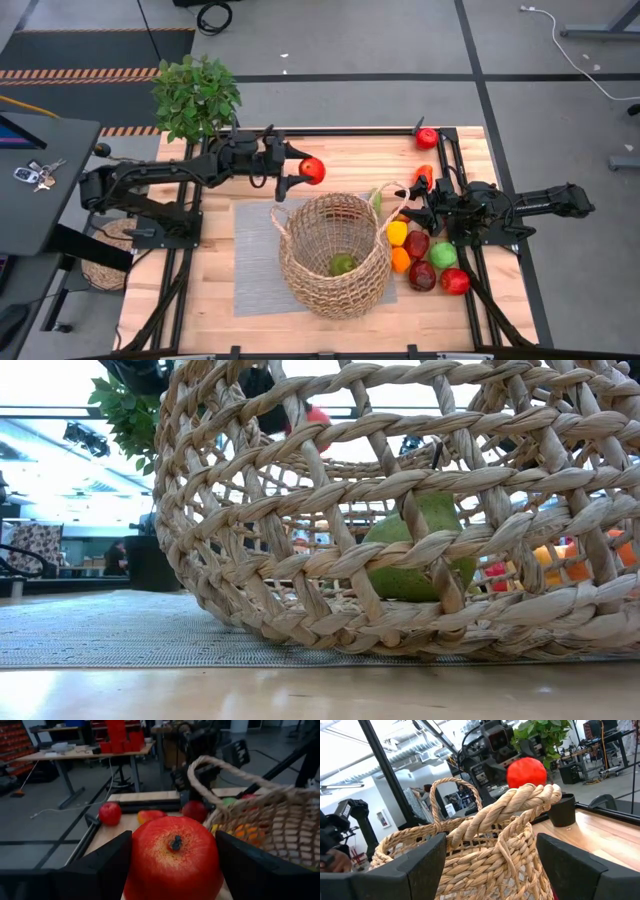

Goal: Build produce basket
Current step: Put the red apple into the basket

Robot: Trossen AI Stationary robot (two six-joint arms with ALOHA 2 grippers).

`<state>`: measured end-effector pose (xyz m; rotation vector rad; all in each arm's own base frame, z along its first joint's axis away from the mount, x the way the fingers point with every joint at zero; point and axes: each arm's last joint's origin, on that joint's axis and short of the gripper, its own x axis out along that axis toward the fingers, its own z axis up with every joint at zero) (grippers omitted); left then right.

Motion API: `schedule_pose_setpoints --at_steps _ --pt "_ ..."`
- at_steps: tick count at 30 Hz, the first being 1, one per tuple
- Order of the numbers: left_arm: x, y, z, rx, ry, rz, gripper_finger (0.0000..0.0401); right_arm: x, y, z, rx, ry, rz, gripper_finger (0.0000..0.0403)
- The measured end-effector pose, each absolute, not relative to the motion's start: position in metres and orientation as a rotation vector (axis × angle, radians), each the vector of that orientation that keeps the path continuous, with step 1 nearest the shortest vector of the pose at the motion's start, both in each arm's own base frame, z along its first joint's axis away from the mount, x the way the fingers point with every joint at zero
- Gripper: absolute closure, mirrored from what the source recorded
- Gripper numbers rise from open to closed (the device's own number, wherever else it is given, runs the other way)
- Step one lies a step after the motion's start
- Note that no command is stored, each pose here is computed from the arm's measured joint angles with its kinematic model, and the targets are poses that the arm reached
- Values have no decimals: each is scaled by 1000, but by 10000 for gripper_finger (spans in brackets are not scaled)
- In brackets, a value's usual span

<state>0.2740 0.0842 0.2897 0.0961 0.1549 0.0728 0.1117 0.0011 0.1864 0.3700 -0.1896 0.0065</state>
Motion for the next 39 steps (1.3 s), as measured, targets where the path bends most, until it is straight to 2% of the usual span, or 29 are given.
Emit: schedule_pose_setpoints --at_steps 13,20,29,39 --pt "288 52 346 114 8 -34 131 112 1 186 370 -190 7 90" --pt "291 37 371 152 -19 -27 131 112 1 186 370 -190 7 90" --pt "304 18 377 244 -3 -11 130 112 1 186 370 -190 6 90" --pt "341 9 373 402 78 39 129 112 1 187 370 -192 7 90"
